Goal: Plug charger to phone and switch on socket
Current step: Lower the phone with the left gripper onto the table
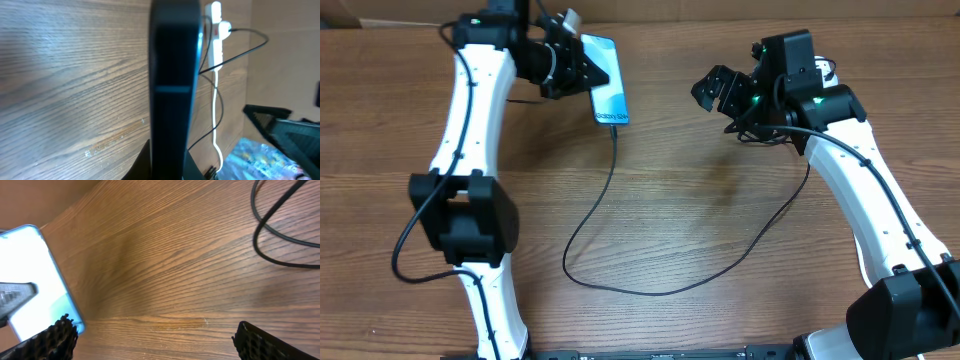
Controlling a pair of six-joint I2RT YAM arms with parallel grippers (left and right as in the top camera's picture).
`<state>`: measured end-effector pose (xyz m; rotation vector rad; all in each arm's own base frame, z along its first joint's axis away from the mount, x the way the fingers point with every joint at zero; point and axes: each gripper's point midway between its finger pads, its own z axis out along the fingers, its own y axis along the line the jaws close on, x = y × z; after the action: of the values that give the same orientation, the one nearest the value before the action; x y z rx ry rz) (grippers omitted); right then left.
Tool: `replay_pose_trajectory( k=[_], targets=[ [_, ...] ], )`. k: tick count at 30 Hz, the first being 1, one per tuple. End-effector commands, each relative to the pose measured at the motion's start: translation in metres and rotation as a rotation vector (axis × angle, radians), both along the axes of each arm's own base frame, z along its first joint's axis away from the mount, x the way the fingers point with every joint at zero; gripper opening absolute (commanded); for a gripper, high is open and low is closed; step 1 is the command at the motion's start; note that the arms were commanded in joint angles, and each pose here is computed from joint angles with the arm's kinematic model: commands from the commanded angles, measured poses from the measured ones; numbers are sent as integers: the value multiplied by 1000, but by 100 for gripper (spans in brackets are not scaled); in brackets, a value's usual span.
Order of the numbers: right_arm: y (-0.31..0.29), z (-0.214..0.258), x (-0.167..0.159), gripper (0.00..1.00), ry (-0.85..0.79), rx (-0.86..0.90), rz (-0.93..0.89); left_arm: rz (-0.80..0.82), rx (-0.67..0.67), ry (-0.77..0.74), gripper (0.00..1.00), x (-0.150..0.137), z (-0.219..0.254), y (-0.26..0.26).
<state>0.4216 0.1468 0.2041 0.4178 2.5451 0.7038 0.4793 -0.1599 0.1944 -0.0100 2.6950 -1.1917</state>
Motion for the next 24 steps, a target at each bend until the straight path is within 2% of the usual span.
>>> replay_pose_trajectory(
  k=[1, 15, 24],
  targets=[
    [-4, 6, 6, 100, -15, 4, -7, -45, -2, -8, 4, 4, -15, -16],
    [-14, 1, 5, 100, -5, -44, -43, -112, -20, 21, 4, 15, -70, -54],
    [-14, 1, 5, 100, -3, -44, -42, -91, -39, 87, 4, 21, -106, -59]
  ],
)
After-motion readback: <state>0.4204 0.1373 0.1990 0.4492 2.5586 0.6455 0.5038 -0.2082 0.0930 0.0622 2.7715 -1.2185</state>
